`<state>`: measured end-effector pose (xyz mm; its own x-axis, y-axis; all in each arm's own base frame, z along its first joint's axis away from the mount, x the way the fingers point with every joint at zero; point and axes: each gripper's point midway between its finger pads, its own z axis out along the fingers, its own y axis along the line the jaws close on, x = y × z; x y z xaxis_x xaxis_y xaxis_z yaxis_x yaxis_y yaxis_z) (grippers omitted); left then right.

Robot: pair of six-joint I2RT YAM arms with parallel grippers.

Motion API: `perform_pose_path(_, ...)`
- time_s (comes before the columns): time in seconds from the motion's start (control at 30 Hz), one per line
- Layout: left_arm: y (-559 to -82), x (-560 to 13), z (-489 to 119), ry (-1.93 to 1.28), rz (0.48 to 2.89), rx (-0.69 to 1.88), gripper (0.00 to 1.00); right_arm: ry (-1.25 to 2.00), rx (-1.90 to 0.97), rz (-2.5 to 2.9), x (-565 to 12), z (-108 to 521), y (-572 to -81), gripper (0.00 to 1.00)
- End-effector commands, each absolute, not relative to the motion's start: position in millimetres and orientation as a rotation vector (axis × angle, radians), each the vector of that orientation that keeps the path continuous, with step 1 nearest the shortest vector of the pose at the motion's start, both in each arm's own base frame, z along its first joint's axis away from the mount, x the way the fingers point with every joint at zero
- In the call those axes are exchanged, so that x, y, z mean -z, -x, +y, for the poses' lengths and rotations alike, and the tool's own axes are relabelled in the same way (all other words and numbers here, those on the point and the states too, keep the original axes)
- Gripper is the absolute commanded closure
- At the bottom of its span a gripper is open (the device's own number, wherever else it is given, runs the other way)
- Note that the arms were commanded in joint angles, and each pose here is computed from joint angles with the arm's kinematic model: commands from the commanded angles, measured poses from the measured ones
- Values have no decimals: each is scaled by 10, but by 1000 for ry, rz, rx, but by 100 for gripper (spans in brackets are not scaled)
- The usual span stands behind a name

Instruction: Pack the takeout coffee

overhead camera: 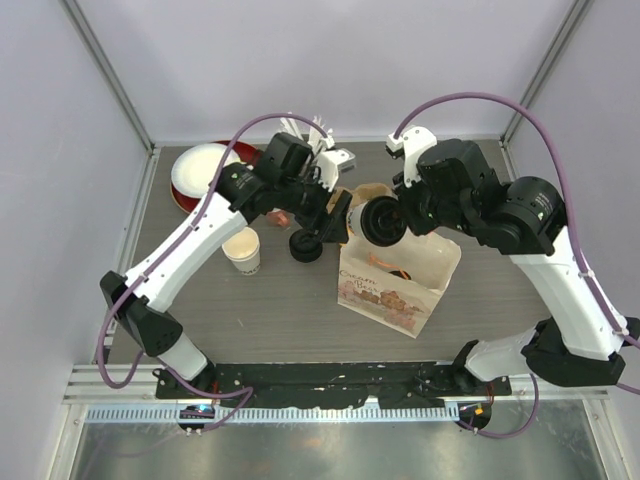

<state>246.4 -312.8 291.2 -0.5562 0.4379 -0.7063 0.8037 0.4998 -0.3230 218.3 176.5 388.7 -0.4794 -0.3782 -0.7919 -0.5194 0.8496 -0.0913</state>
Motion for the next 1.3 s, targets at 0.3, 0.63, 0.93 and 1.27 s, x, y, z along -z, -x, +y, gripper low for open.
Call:
perform_pose_path(0.3, -2444, -2955, -3453, -1000, 2203, 969, 48, 670, -200, 2214, -3739, 1384, -1790, 99)
perform_pose_path(0.63, -2431, -3013, -3521, -1007, 2192, 997, 73, 663, -183, 2258, -3610, 1423, -1822, 99)
perform_pose_path(0.93, -2447, -2960, -3495, -1005, 2193, 969, 95, 680, -156, 2311, -3439, 1498, -1881, 99)
perform_pose_path(1.27, -2400, -2947, -3542, -1020, 2189, 995, 100, 798, -91, 2421, -3031, 1692, -2039, 99)
